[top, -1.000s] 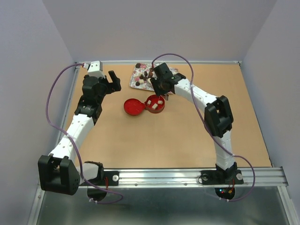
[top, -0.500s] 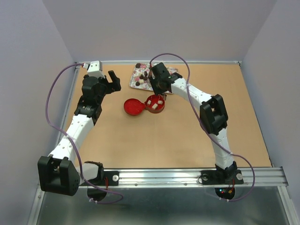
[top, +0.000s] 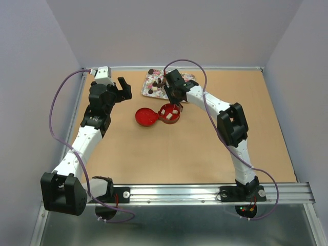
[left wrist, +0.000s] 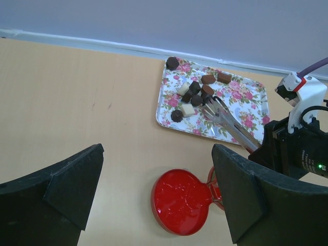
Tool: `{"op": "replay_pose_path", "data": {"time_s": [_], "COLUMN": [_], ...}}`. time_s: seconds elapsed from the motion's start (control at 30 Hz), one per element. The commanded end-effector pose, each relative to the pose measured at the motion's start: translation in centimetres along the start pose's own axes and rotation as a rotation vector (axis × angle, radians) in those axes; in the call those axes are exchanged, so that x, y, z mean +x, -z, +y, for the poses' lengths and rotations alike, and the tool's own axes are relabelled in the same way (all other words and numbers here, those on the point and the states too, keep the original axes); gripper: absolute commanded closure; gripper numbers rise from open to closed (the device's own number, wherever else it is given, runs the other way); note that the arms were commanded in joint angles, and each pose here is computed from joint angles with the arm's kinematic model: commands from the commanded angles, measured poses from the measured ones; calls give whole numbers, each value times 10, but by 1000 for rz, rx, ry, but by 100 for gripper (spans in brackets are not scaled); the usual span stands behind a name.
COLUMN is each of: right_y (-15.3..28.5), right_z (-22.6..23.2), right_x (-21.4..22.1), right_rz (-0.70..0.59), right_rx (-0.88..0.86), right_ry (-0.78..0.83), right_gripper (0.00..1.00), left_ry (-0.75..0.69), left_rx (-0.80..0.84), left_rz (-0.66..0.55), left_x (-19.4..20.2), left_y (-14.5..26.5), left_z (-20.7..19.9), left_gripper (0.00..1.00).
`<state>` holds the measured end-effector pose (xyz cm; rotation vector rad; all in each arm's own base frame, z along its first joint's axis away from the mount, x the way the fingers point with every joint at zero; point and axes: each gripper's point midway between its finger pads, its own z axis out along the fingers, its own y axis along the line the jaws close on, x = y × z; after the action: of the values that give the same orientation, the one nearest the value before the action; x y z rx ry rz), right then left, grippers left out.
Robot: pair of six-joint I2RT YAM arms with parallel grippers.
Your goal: Pack the chocolate
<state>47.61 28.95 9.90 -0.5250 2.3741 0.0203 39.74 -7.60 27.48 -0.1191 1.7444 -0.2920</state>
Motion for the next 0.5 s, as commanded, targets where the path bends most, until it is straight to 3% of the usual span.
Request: {"op": "replay_pose_path", "data": {"time_s": [0.0,0.47], "right_y": [45,87], "right_z": [-13,-4], "right_x": [-48,-26], "right_rz": [-135,-120], "right_rx": [4,-110], "right_ry": [-27,-40], "right_gripper": [64,64], "left_ry": [2,11], "left_rx": [36,41], "left_rz": [-99,-116], "left_x": [-33,-40], "left_y": [7,13], "left_z": [-11,-13], "left_gripper": [1,1]}}
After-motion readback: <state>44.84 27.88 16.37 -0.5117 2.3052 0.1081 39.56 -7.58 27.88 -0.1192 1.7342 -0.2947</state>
